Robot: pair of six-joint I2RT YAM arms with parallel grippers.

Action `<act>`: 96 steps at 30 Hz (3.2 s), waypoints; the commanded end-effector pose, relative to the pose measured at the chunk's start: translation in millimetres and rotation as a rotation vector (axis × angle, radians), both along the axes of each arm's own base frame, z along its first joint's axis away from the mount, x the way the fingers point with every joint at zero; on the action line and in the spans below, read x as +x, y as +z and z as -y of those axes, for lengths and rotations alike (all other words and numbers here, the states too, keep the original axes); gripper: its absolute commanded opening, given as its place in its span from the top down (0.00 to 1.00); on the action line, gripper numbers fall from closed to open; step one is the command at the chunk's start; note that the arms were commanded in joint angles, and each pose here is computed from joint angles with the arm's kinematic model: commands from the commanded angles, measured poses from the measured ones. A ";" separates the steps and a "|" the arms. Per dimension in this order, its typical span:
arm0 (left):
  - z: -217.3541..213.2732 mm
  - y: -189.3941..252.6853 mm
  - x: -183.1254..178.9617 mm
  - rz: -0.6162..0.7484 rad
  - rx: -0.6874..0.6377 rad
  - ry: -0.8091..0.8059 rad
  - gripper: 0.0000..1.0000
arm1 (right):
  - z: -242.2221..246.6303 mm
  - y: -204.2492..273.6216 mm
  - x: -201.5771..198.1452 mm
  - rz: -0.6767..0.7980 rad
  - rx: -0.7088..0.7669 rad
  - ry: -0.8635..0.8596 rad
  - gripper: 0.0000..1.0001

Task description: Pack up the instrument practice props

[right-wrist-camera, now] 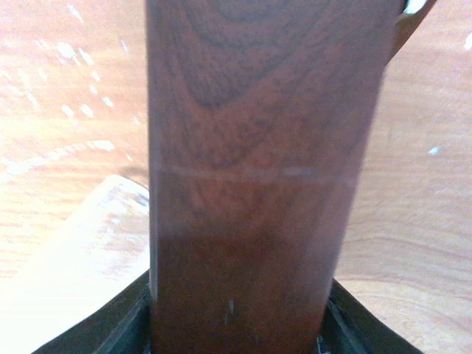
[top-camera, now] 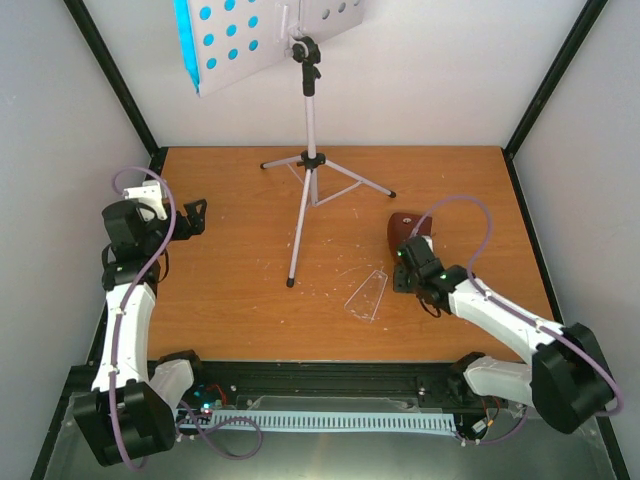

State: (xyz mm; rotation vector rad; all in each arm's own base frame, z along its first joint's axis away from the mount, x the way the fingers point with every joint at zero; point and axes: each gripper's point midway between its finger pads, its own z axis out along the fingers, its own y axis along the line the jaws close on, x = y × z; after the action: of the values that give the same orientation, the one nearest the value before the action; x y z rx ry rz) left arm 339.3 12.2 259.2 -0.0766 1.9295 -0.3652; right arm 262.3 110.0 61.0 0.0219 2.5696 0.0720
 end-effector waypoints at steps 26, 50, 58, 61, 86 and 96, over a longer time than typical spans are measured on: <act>14.3 28.4 -9.1 0.078 -0.033 -0.060 0.01 | -15.9 166.0 64.4 0.313 -0.020 0.001 0.37; 25.7 17.5 -5.1 0.049 -0.087 -0.130 0.00 | 101.5 121.9 142.4 0.273 0.656 -0.217 0.29; 24.9 10.5 -0.4 0.026 -0.095 -0.132 0.01 | 97.9 59.5 181.1 0.118 0.714 -0.198 0.40; 23.6 8.2 0.7 0.019 -0.094 -0.126 0.00 | 87.9 41.0 187.6 0.051 0.763 -0.165 0.46; 23.4 -0.9 5.3 -0.010 -0.110 -0.130 0.01 | -32.6 0.5 82.2 -0.129 0.733 0.018 0.52; 19.6 2.5 8.0 -0.003 -0.093 -0.113 0.01 | -74.9 -4.0 42.8 -0.168 0.723 0.113 0.51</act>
State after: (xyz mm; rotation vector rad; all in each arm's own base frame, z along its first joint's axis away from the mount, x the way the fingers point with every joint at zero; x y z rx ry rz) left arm 342.6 -8.9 248.8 -0.0419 1.9592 -0.5480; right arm 317.4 165.9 60.9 0.2109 2.5469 1.0521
